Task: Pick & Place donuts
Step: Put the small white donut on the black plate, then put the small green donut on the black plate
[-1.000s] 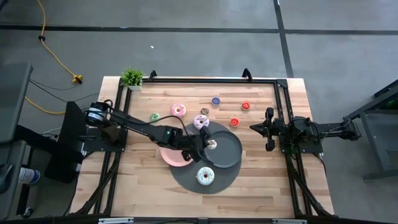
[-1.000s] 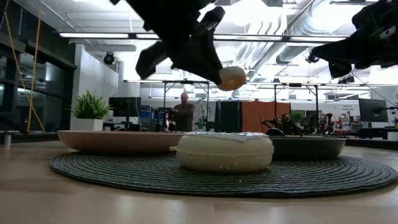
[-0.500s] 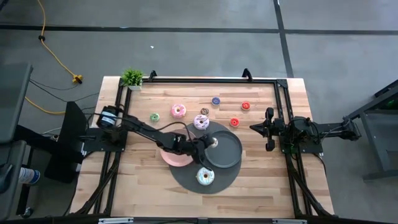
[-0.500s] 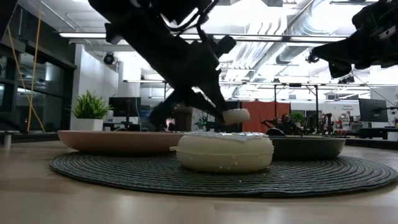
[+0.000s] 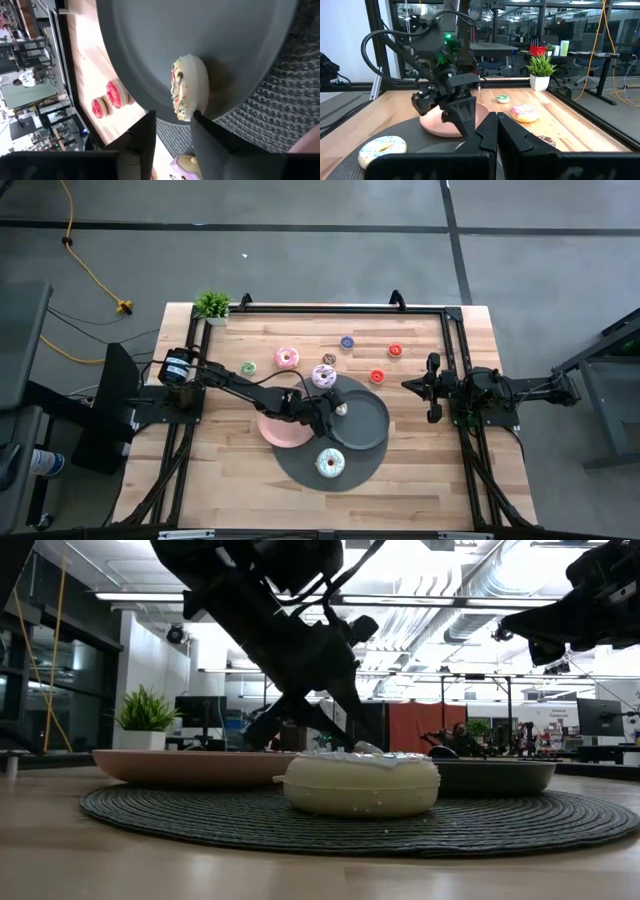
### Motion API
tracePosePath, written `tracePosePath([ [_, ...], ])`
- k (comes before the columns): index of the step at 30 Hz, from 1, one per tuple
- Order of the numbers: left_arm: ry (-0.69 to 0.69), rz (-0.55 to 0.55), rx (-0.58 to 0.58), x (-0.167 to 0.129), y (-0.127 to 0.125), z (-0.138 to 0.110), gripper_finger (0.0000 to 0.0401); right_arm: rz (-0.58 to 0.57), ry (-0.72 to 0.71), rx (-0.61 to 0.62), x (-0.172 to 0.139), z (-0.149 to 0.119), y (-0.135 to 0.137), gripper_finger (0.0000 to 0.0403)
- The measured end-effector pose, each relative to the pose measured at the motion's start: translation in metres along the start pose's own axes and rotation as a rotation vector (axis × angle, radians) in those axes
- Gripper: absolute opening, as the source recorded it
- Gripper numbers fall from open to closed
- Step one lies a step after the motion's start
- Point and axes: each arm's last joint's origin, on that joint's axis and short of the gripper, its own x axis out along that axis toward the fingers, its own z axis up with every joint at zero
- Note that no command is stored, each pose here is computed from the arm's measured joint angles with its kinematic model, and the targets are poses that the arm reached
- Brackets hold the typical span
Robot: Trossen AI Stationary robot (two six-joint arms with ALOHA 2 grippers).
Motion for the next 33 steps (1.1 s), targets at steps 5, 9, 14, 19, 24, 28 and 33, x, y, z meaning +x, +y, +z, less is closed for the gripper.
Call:
tracePosePath([
  [5, 0.003, 0.007, -0.003, 0.0, 0.0, 0.001, 0.0133, 0.0, 0.0, 0.0, 0.0, 0.0, 0.0, 0.0],
  [9, 0.047, 0.024, -0.003, -0.003, 0.003, -0.001, 0.0134, 0.0, 0.0, 0.0, 0.0, 0.0, 0.0, 0.0],
  [14, 0.087, 0.009, 0.013, -0.004, 0.001, -0.003, 0.0134, 0.0, 0.0, 0.0, 0.0, 0.0, 0.0, 0.0],
  [19, 0.178, -0.041, -0.006, -0.005, -0.007, -0.008, 0.0134, 0.0, 0.0, 0.0, 0.0, 0.0, 0.0, 0.0],
  [24, 0.256, 0.054, -0.264, -0.022, 0.008, -0.016, 0.0134, -0.001, 0.0, 0.0, 0.0, 0.0, 0.0, 0.0],
  [28, 0.249, 0.098, -0.503, -0.048, 0.023, -0.024, 0.0134, 0.0, 0.0, 0.0, 0.0, 0.0, 0.0, 0.0],
  [33, 0.303, 0.141, -0.867, -0.08, 0.036, -0.048, 0.0134, 0.0, 0.001, 0.0, 0.0, 0.0, 0.0, 0.0],
])
